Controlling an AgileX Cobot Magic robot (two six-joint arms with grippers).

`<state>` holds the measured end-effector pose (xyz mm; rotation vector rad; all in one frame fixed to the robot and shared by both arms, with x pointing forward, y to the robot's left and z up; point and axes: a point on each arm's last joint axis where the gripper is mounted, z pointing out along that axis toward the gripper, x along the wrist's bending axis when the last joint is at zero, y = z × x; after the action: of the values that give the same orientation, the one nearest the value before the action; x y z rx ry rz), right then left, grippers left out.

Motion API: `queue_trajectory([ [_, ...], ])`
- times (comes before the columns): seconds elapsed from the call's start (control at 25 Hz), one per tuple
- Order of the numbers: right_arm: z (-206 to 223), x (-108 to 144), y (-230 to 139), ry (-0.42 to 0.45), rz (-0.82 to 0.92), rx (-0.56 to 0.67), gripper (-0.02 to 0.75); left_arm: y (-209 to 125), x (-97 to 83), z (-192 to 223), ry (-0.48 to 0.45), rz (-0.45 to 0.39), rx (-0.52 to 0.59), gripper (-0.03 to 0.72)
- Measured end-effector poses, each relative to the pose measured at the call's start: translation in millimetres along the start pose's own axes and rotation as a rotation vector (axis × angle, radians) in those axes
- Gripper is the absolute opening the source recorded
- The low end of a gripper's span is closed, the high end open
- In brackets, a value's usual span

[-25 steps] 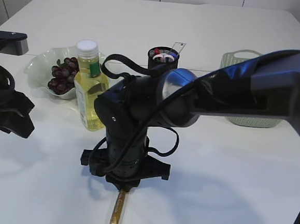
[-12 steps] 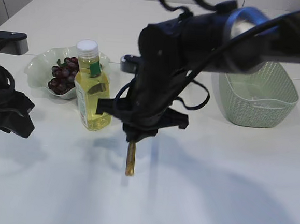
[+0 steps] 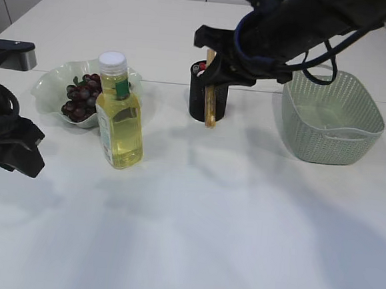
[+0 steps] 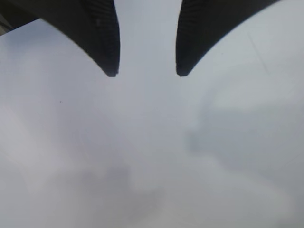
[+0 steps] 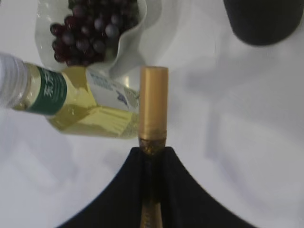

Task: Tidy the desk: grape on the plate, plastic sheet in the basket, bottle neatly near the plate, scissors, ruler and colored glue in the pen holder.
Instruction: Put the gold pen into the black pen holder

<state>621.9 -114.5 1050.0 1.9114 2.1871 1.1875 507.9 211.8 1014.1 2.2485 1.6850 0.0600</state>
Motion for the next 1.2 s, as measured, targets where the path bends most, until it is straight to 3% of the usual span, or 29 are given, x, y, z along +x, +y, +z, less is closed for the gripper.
queue_trajectory([
  [0.16, -12, -20, 22, 0.087, -0.080, -0.137, 0.081, 0, -1.0, 0, -0.011, -0.009, -0.004, 0.289],
  [0.4, -28, -27, 51, 0.196, -0.252, -0.411, 0.081, 2, -1.3, 0, -0.015, -0.014, -0.017, 0.289],
  [0.52, -26, -27, 68, 0.210, -0.332, -0.530, 0.081, 2, -1.4, 0, -0.016, -0.015, -0.018, 0.289],
  [0.88, 22, -42, 115, 0.181, -0.459, -0.671, 0.081, 2, -1.3, 0, -0.015, -0.016, -0.025, 0.289],
  [1.2, 68, -68, 122, 0.097, -0.487, -0.690, 0.081, 2, -1.3, 0, -0.015, -0.016, -0.025, 0.289],
])
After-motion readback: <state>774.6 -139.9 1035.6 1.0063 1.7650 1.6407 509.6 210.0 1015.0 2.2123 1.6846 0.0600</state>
